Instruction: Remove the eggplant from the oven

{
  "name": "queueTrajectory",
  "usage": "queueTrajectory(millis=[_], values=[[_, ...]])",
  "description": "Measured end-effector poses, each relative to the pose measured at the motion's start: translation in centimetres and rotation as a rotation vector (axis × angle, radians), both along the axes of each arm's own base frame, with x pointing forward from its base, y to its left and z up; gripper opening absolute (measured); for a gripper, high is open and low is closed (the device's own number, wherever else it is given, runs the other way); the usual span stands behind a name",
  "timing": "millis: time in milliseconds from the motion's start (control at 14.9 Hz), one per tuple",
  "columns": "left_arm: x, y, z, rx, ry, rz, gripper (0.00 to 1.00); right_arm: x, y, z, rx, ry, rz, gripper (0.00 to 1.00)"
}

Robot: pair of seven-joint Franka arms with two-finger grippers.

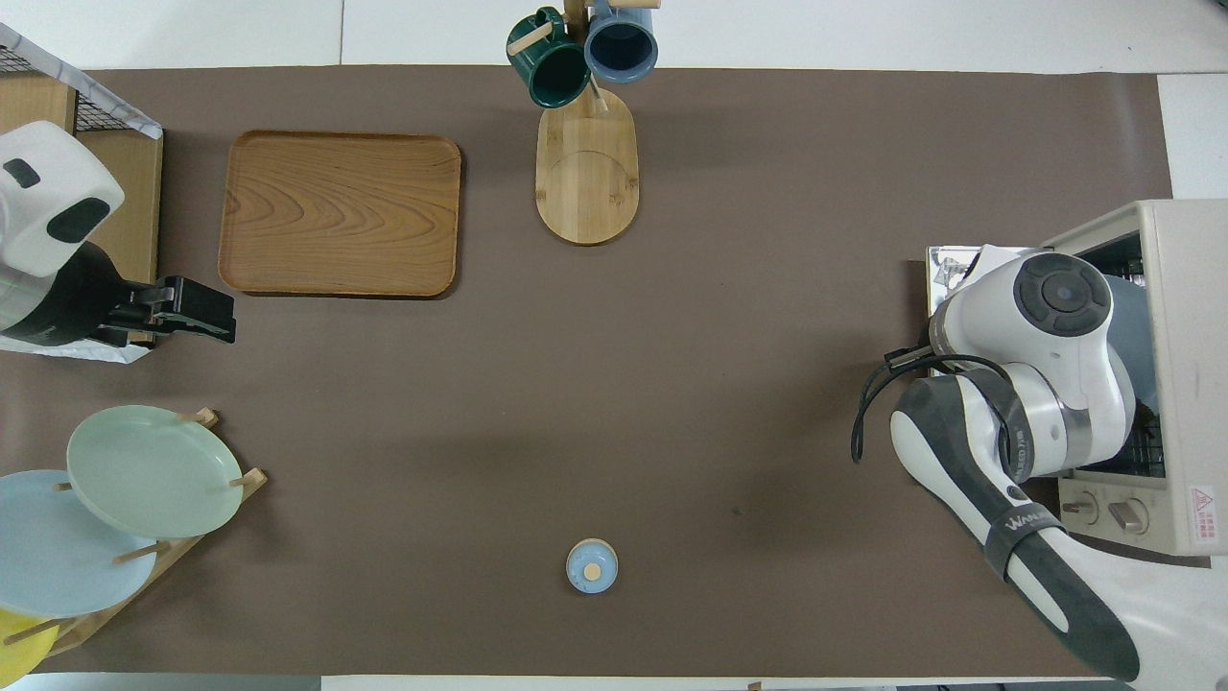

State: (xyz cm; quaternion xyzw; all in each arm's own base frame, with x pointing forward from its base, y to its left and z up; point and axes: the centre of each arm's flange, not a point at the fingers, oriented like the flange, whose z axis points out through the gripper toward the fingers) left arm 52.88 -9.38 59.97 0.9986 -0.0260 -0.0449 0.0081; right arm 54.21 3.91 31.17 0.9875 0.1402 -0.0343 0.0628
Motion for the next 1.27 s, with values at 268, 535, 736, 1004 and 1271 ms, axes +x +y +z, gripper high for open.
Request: queueTrajectory(millis=[268, 535, 736, 1004, 1271], values=[[0.0, 0.0, 0.0, 0.0, 0.0, 0.0, 1.0, 1.9, 1.5, 6.4, -0.025, 0.009, -0.032, 0.13], [0.0, 0.0, 0.0, 0.0, 0.0, 0.0, 1.0, 0.8, -2.4, 10.4, -0.048, 0.076, -0.119, 0.41], [0.1, 0.0, 0.0, -0.001, -0.005, 0.0, 1.0, -0.1, -6.8, 8.7, -0.04, 0.1, -0.16, 0.38], [0.1, 0.0, 0.1, -0.001, -0.007, 0.0, 1.0, -1.2, -7.8, 6.6, -0.034, 0.11, -0.165, 0.32], [0.1, 0.0, 0.1, -0.001, -0.007, 0.0, 1.0, -1.4, -8.0, 6.6, -0.026, 0.095, -0.126, 0.32]])
